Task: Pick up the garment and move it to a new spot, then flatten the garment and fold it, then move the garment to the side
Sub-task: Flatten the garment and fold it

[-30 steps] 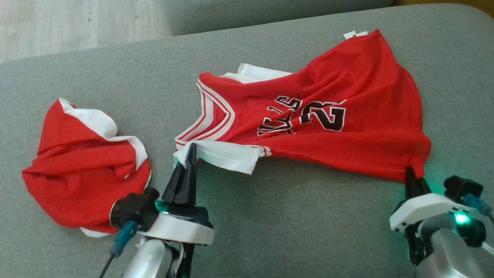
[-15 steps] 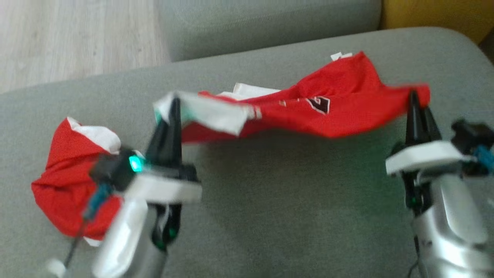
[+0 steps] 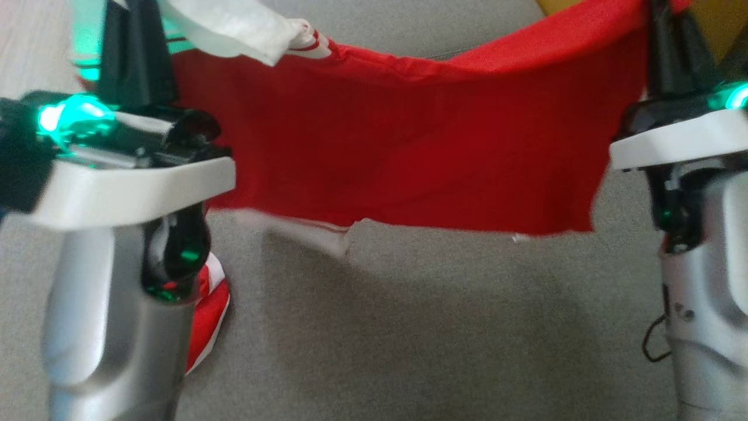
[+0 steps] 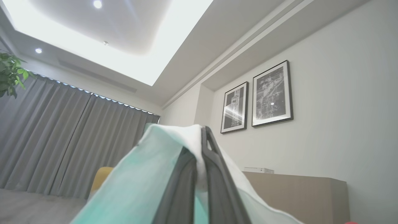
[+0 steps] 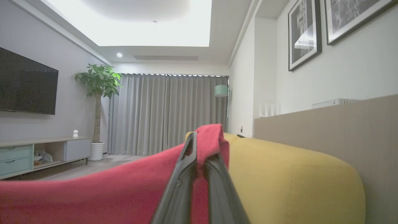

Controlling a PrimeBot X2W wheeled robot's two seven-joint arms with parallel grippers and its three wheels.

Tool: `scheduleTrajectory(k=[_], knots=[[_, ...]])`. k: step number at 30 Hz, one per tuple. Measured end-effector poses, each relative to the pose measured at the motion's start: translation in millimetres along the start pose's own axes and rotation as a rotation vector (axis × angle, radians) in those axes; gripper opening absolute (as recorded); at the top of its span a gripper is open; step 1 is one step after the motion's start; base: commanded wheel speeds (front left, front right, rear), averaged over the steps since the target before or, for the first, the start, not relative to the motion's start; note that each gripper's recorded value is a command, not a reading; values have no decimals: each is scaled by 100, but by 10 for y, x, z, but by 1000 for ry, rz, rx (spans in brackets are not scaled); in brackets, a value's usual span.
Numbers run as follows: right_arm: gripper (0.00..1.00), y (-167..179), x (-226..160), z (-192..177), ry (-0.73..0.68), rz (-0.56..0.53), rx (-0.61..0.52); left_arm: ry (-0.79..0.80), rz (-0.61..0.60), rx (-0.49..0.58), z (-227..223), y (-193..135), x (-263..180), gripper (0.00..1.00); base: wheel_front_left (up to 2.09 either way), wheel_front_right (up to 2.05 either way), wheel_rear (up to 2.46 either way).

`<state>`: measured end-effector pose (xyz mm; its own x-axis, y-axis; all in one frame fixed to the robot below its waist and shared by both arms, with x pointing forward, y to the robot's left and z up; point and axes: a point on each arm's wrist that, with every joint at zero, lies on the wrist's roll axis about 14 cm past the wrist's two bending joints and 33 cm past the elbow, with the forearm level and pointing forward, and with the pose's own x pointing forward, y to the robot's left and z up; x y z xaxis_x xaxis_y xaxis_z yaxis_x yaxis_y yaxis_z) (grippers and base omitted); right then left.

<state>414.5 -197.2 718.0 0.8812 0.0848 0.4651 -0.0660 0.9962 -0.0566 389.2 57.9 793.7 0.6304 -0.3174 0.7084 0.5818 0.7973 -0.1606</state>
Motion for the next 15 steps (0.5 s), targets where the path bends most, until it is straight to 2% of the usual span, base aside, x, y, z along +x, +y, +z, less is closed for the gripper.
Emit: scheduleTrajectory(k=[4,8,11,13,15], knots=[[0,-22,-89,308,-46,1,-34,-35,-52,16,305,-198,3,0,0,0,0],[0,-19,-193,372,-23,-1,-45,-31,-65,-5,453,-274,5,0,0,0,0],[0,-84,-183,351,7,-23,-64,32,-66,35,336,-157,64,0,0,0,0],[0,-189,-140,234,54,-56,-103,101,-40,26,118,34,149,0,0,0,0],[0,-242,-40,33,104,-69,-88,181,-23,40,-178,269,243,0,0,0,0]])
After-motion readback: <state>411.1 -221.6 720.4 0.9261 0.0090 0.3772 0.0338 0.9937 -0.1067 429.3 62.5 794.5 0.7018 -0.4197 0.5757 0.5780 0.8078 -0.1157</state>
